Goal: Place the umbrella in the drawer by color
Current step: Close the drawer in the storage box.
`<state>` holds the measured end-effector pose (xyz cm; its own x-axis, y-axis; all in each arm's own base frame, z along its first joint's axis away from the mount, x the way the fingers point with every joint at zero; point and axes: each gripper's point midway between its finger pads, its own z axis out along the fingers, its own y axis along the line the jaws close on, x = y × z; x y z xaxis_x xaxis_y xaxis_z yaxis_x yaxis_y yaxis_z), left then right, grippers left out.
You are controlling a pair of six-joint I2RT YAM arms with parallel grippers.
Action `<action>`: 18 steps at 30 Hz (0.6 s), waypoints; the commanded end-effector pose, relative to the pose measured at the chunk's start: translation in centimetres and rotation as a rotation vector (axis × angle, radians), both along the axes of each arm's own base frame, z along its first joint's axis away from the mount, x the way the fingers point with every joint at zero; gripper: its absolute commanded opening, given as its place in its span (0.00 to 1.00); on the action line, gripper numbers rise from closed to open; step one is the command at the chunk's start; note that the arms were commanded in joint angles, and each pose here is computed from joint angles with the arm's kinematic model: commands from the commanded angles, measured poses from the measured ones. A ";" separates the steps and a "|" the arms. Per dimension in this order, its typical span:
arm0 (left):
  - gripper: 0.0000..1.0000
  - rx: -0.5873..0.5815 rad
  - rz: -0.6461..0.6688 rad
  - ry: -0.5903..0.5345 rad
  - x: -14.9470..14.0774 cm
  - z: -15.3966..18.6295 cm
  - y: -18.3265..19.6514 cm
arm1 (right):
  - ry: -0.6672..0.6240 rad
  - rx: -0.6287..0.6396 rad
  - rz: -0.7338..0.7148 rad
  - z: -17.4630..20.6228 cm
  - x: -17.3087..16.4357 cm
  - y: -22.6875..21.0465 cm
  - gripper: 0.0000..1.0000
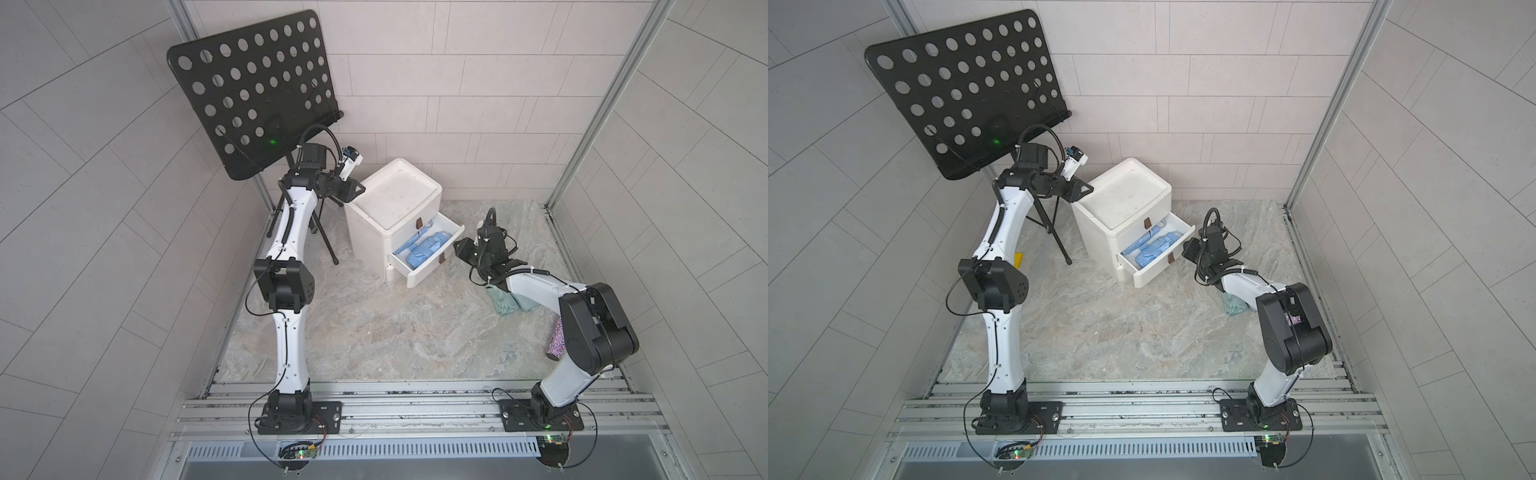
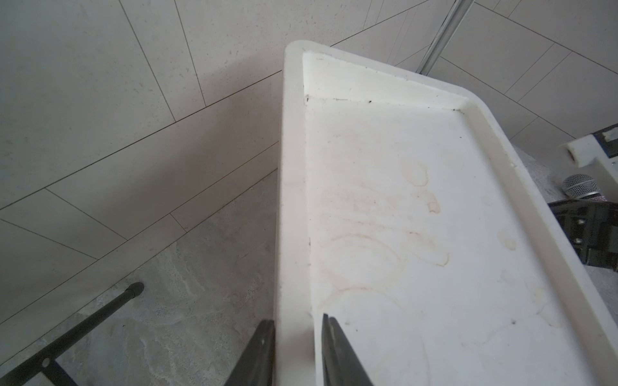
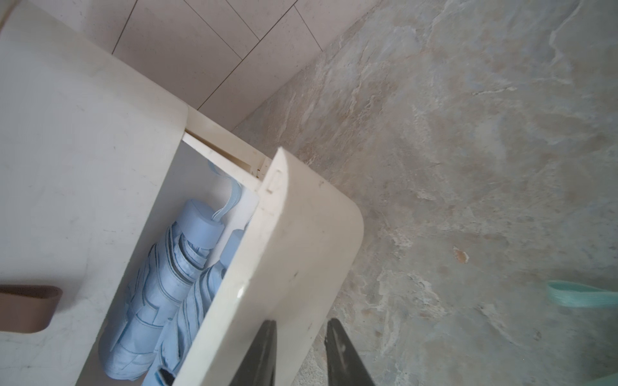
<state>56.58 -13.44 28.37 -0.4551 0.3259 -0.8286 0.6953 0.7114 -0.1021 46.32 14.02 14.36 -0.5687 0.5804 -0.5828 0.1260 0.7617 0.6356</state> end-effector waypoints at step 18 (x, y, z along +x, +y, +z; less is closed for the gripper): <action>0.29 -0.052 -0.145 0.146 -2.4 -3.8 -3.9 | -0.049 0.079 0.109 1.1 1.5 5.6 0.28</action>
<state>56.57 -13.55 28.34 -0.4536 0.3264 -0.8293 0.7006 0.7058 -0.1054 47.33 16.45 13.33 -0.5968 0.5731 -0.5616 0.1032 0.7489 0.6546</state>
